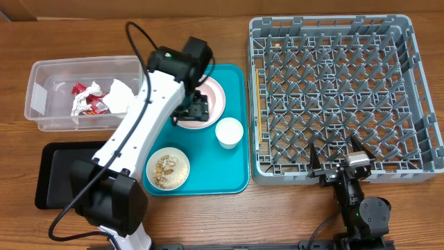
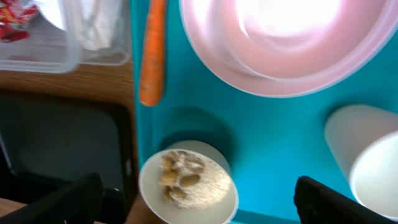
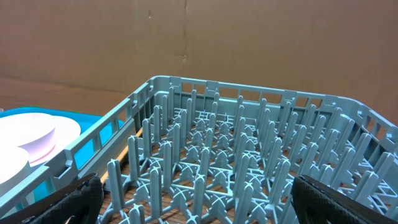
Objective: Sort waste into correct bins and load items into the dishwasher
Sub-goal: 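Move the left gripper back over the orange carrot on the teal tray, then lower the left gripper and grasp the orange carrot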
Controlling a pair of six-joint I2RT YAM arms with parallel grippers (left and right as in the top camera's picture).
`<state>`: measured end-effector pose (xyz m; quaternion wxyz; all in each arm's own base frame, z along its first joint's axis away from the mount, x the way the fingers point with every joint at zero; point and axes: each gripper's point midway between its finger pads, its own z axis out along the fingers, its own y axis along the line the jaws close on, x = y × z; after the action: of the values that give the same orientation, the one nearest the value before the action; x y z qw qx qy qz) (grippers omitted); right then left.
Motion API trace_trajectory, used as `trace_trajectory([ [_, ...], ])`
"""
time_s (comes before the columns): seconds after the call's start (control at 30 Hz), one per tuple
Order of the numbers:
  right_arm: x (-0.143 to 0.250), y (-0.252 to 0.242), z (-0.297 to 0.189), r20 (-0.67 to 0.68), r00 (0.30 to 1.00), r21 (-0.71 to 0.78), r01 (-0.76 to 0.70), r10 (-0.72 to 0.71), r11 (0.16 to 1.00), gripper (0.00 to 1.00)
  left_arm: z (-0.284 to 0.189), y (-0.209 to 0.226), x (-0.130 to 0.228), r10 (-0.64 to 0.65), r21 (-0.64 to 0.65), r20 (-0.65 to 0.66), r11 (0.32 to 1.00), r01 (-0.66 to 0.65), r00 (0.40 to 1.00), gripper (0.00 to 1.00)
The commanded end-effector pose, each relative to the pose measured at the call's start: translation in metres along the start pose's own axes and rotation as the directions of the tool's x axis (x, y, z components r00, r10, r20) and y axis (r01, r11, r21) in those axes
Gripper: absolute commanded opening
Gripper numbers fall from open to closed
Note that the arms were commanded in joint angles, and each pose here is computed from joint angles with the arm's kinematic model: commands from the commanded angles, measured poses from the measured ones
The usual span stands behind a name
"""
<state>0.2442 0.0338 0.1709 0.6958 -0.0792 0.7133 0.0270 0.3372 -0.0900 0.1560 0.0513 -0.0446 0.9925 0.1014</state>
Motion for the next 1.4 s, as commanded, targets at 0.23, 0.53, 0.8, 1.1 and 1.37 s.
trace_trajectory([
  [0.23,0.001,-0.002,0.000,0.005,1.000,0.012,0.003,-0.004,1.000,1.00,0.022,0.035,-0.027,-0.031,-0.059,0.022,0.998,0.032,0.999,0.67],
  [0.53,0.001,-0.002,0.000,0.005,1.000,0.012,0.003,-0.004,1.000,1.00,0.053,0.066,-0.030,-0.107,-0.097,0.006,0.989,0.107,0.994,0.49],
  [0.8,0.001,-0.002,0.000,0.005,1.000,0.012,0.003,-0.004,1.000,1.00,0.089,0.054,-0.018,-0.025,-0.034,-0.038,0.999,0.024,0.999,0.49],
  [1.1,0.001,-0.002,0.000,0.005,1.000,0.012,0.003,-0.004,1.000,1.00,0.113,0.051,-0.013,-0.015,-0.031,-0.029,0.999,0.014,0.999,0.53],
  [1.37,0.001,-0.002,0.000,0.005,1.000,0.012,0.003,-0.004,1.000,1.00,0.122,0.049,-0.011,-0.017,-0.030,-0.021,0.999,0.016,1.000,0.52],
])
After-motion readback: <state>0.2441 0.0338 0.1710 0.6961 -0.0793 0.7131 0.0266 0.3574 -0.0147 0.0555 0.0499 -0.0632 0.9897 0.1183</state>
